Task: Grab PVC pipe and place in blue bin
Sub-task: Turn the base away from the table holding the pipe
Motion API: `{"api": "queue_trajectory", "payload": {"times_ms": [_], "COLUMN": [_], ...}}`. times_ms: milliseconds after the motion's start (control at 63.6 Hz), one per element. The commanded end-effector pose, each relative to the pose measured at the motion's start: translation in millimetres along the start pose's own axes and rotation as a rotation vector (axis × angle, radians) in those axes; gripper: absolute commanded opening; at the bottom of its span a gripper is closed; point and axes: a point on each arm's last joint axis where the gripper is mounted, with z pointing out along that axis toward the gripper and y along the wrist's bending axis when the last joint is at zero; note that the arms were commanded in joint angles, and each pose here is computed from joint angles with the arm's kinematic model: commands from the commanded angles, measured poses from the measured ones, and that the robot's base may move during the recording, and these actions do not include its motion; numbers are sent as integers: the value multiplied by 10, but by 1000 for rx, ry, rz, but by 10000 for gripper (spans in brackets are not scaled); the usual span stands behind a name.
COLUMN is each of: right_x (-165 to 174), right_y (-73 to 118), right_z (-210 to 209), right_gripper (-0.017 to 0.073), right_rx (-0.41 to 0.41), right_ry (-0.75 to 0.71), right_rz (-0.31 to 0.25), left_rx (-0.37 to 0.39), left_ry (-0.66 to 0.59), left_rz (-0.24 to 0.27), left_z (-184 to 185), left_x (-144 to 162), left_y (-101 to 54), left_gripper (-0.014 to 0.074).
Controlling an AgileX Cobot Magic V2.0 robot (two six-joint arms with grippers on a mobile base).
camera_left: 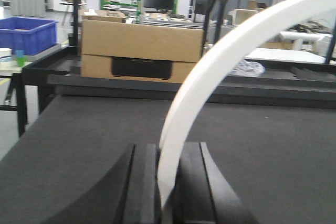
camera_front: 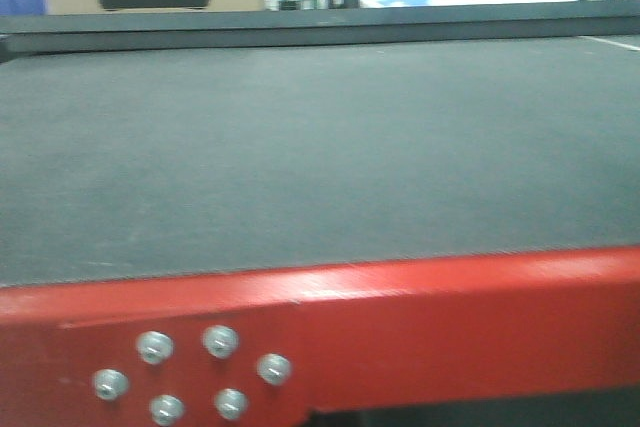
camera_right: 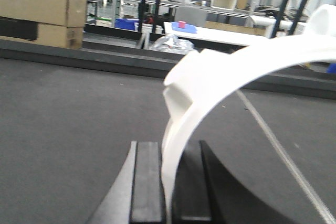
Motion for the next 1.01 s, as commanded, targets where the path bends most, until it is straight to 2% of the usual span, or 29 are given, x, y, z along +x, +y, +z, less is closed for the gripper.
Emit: {"api": "queue_trajectory", "payload": {"times_ms": [0,990], "right_x": [-45,-45], "right_y": [-6,-6], "right_z": [-22,-22], "right_gripper": [-167,-167], "right_rx": [6,6], "right_ry": [-38,-38], "right_rz": [-6,-6], "left_rx": [3,3], "left_ry": [-33,-33], "left_rz": [-7,-7], "left_z": [-20,-20], "left_x": [-36,-36], "left_y": [-3,-3], "left_gripper": [-111,-111]}}
